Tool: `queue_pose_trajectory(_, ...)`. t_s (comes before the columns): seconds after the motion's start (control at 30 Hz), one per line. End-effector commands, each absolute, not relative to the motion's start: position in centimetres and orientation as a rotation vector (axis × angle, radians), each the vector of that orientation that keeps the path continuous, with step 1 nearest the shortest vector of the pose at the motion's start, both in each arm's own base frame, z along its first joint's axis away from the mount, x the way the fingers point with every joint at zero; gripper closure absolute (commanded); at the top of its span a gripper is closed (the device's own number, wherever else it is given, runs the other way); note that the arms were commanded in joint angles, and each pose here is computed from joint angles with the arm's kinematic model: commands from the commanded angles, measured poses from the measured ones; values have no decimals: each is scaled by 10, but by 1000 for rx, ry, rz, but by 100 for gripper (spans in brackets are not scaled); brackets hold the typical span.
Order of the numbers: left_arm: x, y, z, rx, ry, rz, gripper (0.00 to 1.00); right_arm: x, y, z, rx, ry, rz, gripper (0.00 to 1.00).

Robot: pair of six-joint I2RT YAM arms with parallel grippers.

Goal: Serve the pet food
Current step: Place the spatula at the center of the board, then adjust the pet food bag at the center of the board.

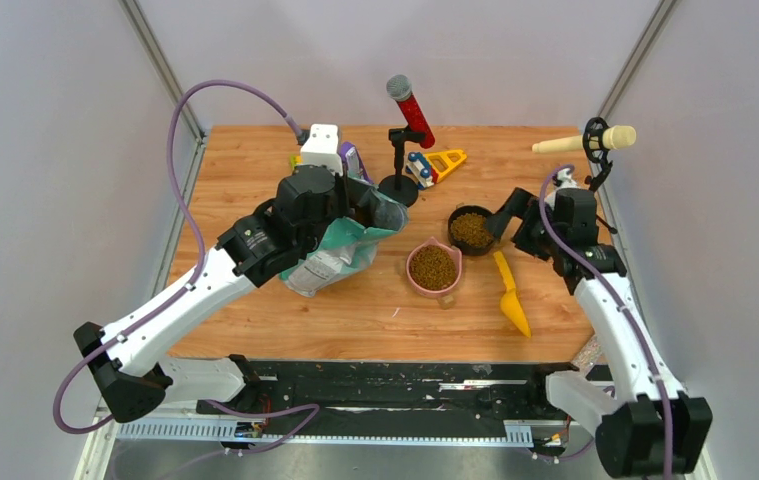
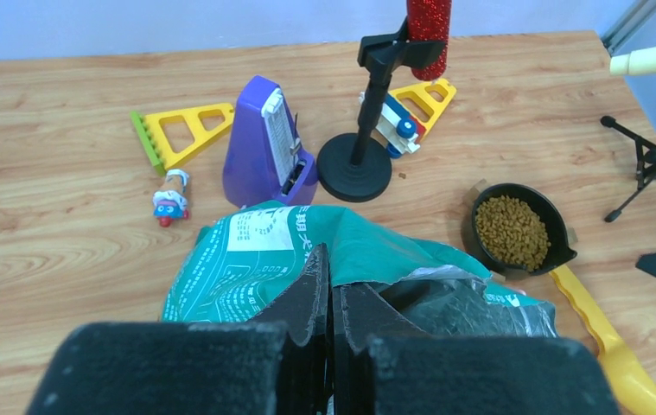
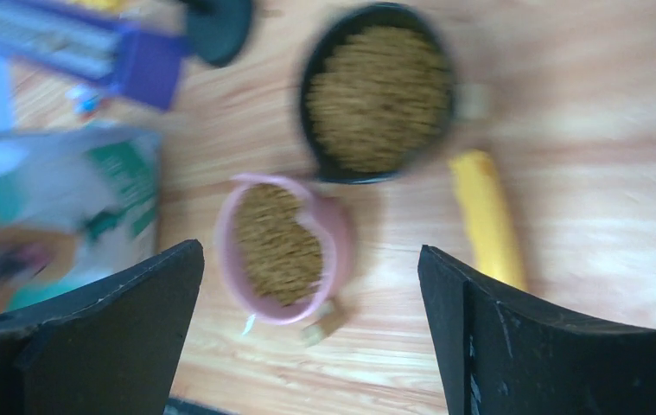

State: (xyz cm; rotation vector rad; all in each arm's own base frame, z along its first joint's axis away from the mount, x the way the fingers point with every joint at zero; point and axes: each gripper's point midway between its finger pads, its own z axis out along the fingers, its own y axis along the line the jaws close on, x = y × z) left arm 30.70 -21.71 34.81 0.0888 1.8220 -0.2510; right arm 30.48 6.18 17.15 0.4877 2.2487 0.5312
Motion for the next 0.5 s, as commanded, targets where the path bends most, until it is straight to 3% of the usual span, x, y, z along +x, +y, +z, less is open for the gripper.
queue_pose_trajectory(0.0, 303, -193, 373, 7, 1773, -204, 100, 292, 128, 247, 111, 2100, 691, 3)
queue_pose_trajectory(0.27, 301, -190, 377, 1, 1772, -202, 100, 275, 223, 306, -283, 1973, 854, 4)
queue_pose_trajectory(0.47, 300, -189, 379, 2, 1776, -206, 100, 298, 262, 331, -322, 1905, 799, 5)
